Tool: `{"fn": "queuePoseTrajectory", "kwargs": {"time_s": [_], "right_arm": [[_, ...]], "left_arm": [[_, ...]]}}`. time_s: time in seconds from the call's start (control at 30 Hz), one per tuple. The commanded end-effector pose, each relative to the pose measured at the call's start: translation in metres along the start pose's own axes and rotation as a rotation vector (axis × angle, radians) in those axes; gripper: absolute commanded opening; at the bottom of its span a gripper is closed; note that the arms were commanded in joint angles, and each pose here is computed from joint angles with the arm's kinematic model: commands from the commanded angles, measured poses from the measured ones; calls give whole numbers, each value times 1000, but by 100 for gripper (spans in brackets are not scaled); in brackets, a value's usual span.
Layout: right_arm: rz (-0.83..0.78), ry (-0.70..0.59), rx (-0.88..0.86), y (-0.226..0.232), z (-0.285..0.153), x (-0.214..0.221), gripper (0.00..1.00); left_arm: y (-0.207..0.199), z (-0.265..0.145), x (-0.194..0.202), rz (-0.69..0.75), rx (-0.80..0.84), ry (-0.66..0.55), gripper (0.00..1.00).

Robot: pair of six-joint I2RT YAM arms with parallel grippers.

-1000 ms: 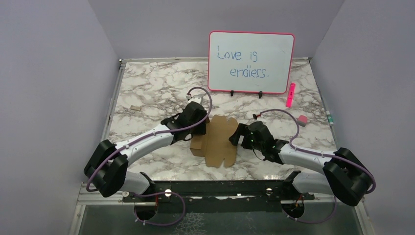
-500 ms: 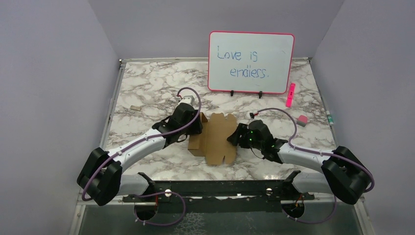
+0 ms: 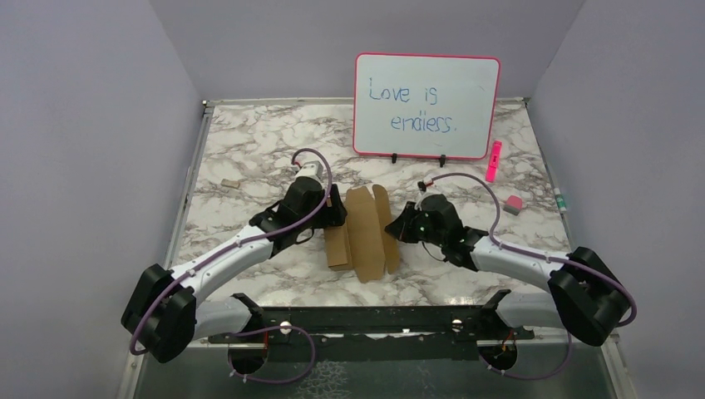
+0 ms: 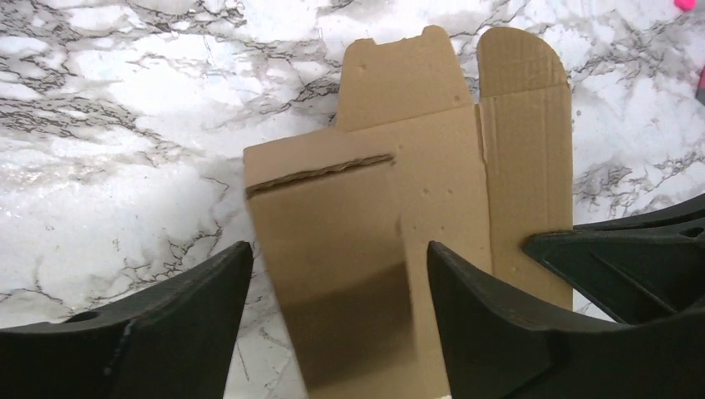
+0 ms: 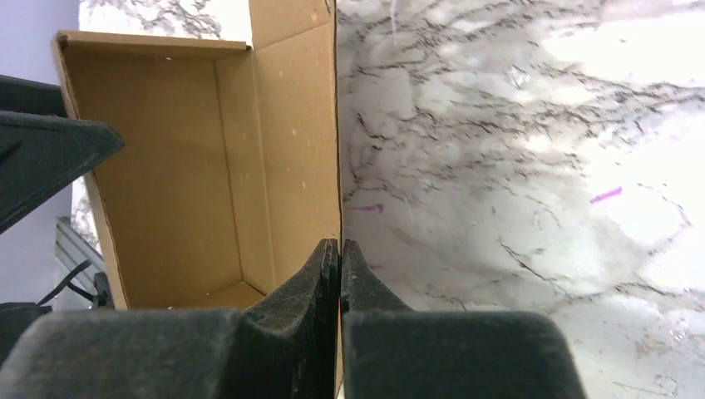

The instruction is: Fold the paper box

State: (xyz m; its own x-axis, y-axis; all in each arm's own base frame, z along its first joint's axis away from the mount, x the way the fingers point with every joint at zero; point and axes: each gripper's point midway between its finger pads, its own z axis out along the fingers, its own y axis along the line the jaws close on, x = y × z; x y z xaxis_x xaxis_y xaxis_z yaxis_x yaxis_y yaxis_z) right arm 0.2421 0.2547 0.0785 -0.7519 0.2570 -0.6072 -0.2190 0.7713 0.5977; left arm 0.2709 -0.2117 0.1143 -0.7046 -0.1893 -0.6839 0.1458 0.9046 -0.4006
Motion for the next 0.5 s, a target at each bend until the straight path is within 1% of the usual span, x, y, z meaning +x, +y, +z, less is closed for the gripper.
{"fn": "queuePoseTrajectory", "kwargs": {"time_s": [0.0, 0.1, 0.2, 0.33, 0.47], "right_arm": [[-86, 14, -25, 15, -3, -14, 4], [-167, 24, -15, 21, -4, -24, 2], [-275, 41, 17, 27, -5, -41, 1], [-455, 72, 43, 37, -3, -65, 1], [-623, 117, 38, 53, 2, -88, 1]], "left_arm": [[0, -11, -15, -17, 13, -59, 83], [4, -21, -24, -6, -5, -72, 91], [11, -36, -37, 14, -39, -95, 96], [14, -63, -59, 47, -56, -151, 99], [11, -96, -82, 139, -43, -215, 99]]}}
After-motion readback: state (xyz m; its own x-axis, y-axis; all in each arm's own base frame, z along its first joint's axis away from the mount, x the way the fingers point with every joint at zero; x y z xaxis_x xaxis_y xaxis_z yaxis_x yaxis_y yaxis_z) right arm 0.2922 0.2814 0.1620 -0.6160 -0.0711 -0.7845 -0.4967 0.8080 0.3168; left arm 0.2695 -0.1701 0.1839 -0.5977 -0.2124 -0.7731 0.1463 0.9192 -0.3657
